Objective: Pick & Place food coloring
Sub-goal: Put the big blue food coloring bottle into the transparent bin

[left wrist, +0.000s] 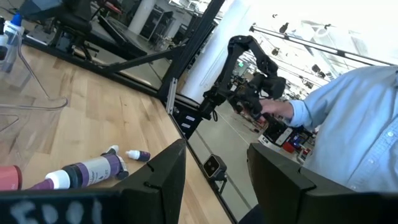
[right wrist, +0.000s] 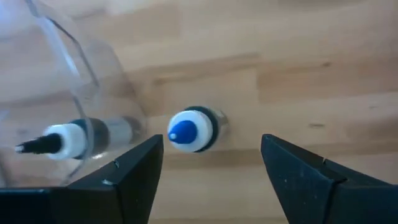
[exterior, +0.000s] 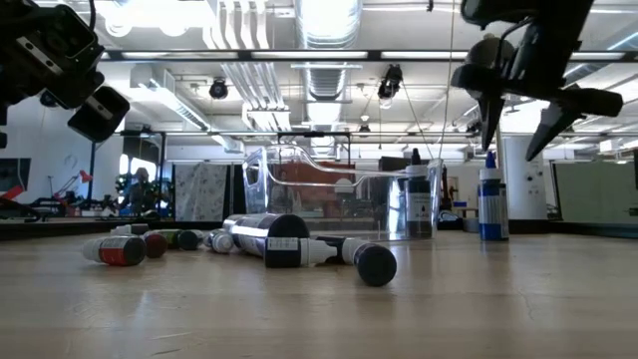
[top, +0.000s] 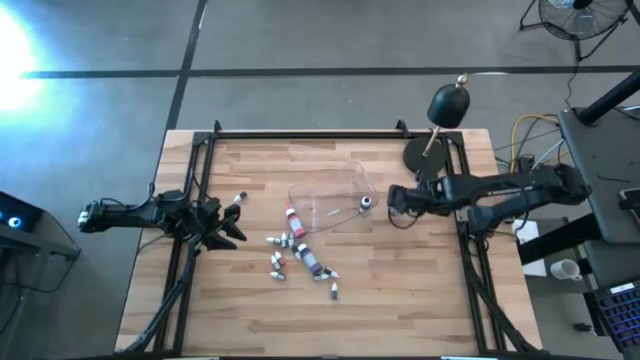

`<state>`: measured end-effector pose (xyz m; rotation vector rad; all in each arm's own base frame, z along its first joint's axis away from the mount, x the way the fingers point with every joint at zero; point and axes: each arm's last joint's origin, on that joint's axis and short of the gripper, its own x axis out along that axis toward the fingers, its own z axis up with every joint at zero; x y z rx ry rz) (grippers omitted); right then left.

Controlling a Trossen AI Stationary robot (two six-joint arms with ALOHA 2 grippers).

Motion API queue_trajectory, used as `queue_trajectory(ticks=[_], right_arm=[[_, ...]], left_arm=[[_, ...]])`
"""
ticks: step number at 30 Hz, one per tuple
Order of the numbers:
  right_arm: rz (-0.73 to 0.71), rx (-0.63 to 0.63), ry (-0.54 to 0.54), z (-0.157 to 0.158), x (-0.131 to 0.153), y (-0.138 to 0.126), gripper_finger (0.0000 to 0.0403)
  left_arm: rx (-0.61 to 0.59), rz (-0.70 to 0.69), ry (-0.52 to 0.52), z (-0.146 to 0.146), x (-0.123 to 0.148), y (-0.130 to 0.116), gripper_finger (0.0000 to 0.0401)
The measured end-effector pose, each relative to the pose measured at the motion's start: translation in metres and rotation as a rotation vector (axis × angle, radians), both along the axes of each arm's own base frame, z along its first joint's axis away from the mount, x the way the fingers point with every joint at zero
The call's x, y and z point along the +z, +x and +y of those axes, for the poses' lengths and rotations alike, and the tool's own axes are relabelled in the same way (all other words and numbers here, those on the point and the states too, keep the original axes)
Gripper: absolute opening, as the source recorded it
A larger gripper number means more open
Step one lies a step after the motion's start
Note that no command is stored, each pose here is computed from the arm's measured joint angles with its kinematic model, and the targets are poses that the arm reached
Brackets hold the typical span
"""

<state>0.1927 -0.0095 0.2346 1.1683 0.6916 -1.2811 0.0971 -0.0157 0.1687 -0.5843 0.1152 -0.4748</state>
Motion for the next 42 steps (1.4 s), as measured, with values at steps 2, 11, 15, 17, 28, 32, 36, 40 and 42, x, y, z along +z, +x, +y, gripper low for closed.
queue_trajectory(ticks=[2, 11, 15, 17, 28, 32, 36, 40, 42], right_arm=[[0.021, 0.022, 0.050, -0.005, -0.003, 0.002, 0.0261], [0.052, 0.129, 0.035, -0.020, 0.001, 0.025, 0.0261], [0.173, 0.176, 0.082, -0.030, -0.001, 0.034, 0.0254], [0.218, 0.210, 0.122, -0.034, -0.005, 0.040, 0.0249], [0.317, 0.296, 0.191, -0.048, -0.019, 0.051, 0.0213], [0.293, 0.299, 0.180, -0.050, -0.011, 0.049, 0.0204], [0.268, 0.305, 0.168, -0.049, -0.005, 0.046, 0.0190], [0.266, 0.312, 0.202, -0.048, -0.009, 0.044, 0.0174], [0.272, 0.311, 0.221, -0.047, -0.013, 0.043, 0.0171]], left_arm=[[0.000, 0.000, 0.000, 0.000, 0.000, 0.000, 0.0147], [0.000, 0.000, 0.000, 0.000, 0.000, 0.000, 0.0147], [0.000, 0.000, 0.000, 0.000, 0.000, 0.000, 0.0147], [0.000, 0.000, 0.000, 0.000, 0.000, 0.000, 0.0147], [0.000, 0.000, 0.000, 0.000, 0.000, 0.000, 0.0147], [0.000, 0.000, 0.000, 0.000, 0.000, 0.000, 0.0147], [0.000, 0.000, 0.000, 0.000, 0.000, 0.000, 0.0147], [0.000, 0.000, 0.000, 0.000, 0.000, 0.000, 0.0147], [0.000, 0.000, 0.000, 0.000, 0.000, 0.000, 0.0147]])
